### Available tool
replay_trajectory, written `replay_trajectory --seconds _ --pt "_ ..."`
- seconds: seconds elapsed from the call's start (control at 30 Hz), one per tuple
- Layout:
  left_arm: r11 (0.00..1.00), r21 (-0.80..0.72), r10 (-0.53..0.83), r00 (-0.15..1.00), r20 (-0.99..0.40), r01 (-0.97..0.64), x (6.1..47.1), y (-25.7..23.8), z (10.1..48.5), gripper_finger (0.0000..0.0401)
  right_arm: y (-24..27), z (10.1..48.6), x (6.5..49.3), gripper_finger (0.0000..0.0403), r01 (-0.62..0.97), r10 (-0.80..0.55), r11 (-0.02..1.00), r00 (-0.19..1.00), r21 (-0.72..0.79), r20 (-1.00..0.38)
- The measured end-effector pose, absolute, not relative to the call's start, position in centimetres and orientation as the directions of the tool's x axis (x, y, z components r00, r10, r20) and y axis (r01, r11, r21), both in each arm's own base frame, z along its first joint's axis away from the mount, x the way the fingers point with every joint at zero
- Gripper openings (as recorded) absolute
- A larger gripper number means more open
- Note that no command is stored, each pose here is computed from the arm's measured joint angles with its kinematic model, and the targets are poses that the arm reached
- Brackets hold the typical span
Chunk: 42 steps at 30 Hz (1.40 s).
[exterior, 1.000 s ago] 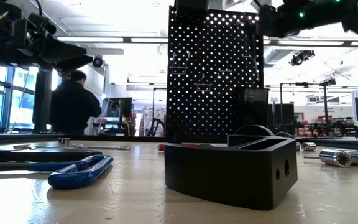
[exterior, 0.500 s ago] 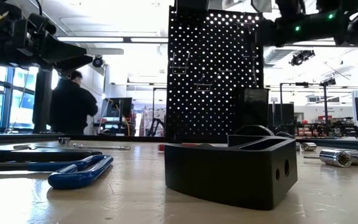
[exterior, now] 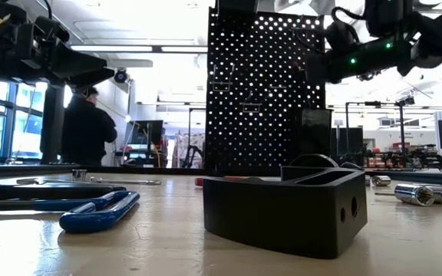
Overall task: Hang tools onto peg board
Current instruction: Put the black nut driver into the bottom black bin on the peg board
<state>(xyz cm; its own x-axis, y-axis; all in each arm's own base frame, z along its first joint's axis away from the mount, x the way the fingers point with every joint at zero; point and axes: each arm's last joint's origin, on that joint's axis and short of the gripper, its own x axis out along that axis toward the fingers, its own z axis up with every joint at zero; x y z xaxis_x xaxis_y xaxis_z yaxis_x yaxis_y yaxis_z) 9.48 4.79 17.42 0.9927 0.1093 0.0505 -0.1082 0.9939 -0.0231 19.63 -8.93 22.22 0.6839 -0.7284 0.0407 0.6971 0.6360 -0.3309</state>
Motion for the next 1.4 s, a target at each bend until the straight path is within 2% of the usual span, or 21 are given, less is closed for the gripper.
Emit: replay_trajectory --seconds 0.27,0.83,1.0,1.23,1.4 --pt "0.994 -0.006 0.108 0.991 0.082 -0.108 9.5 4.8 17.8 0.0184 -9.3 21.9 19.5 0.0060 0.694 -0.727 0.652 0.687 -0.305 0.009" --pt "0.993 -0.010 0.115 0.990 0.083 -0.114 9.5 4.8 17.8 0.0184 -9.2 20.0 19.4 0.0066 0.657 -0.726 0.679 0.667 -0.327 -0.167" --pt "0.986 -0.128 0.114 0.990 0.083 -0.103 9.5 4.8 17.8 0.0184 -9.2 20.1 19.3 0.0100 0.679 -0.751 0.652 0.641 -0.336 -0.160" --pt "0.980 -0.175 0.111 0.991 0.081 -0.096 9.5 4.8 17.7 0.0184 -8.9 20.5 19.0 0.0164 0.688 -0.747 0.659 0.646 -0.304 -0.157" --pt "0.973 -0.222 0.067 0.997 0.027 -0.059 9.6 4.5 17.2 0.0184 -7.7 21.4 18.9 0.0180 0.652 -0.712 0.688 0.692 -0.317 -0.120"
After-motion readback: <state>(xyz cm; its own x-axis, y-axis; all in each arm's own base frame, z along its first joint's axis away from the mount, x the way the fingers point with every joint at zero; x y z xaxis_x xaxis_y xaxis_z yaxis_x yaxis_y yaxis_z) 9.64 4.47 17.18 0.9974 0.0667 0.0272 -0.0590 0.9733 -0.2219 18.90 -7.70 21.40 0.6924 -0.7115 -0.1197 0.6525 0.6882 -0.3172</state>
